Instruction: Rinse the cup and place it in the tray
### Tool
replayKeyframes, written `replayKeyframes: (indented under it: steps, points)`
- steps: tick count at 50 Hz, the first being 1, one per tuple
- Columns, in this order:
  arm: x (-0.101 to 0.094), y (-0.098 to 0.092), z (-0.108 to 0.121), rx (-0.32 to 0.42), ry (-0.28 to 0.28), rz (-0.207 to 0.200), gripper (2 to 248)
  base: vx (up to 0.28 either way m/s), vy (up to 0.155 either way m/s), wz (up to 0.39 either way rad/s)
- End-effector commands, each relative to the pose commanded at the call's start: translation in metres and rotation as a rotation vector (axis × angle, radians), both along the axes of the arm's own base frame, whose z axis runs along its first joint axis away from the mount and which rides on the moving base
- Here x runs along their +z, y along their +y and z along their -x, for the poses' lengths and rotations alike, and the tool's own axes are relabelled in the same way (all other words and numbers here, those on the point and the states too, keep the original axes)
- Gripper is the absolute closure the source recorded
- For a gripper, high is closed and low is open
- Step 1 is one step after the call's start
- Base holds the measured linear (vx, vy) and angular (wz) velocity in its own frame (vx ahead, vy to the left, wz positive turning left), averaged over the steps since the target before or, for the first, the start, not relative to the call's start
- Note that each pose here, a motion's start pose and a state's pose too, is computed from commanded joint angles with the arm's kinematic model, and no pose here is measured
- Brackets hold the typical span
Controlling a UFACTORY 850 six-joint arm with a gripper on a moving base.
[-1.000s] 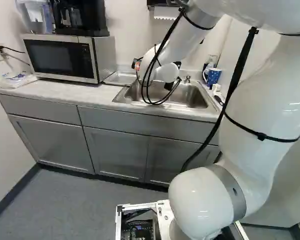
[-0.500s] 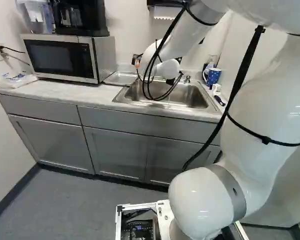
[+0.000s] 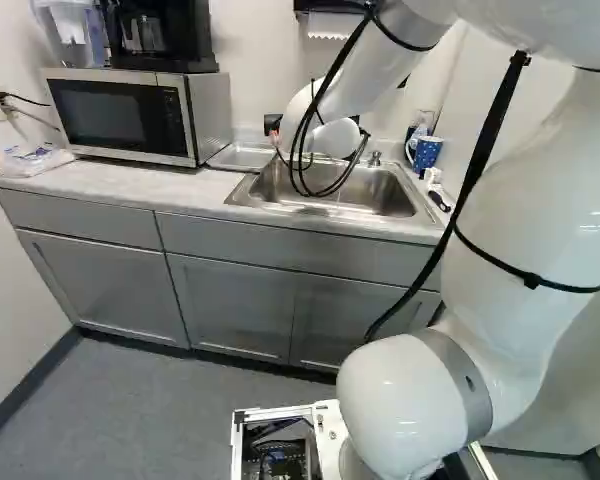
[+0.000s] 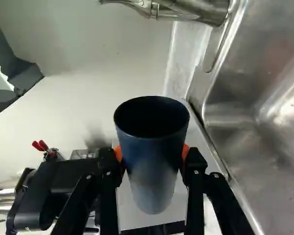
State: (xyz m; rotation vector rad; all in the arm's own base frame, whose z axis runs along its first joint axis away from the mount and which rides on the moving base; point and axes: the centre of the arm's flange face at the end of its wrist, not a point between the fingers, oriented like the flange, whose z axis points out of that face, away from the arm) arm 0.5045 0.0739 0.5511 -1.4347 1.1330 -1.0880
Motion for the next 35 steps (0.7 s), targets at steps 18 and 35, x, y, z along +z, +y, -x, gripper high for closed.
replayKeyframes:
  steps: [18, 35]
  points:
    - [0.0, 0.0, 0.0, 0.024, -0.03, 0.185, 125, 0.0, 0.0, 0.0]
    - [0.0, 0.0, 0.0, 0.047, -0.057, 0.36, 125, 0.0, 0.0, 0.0]
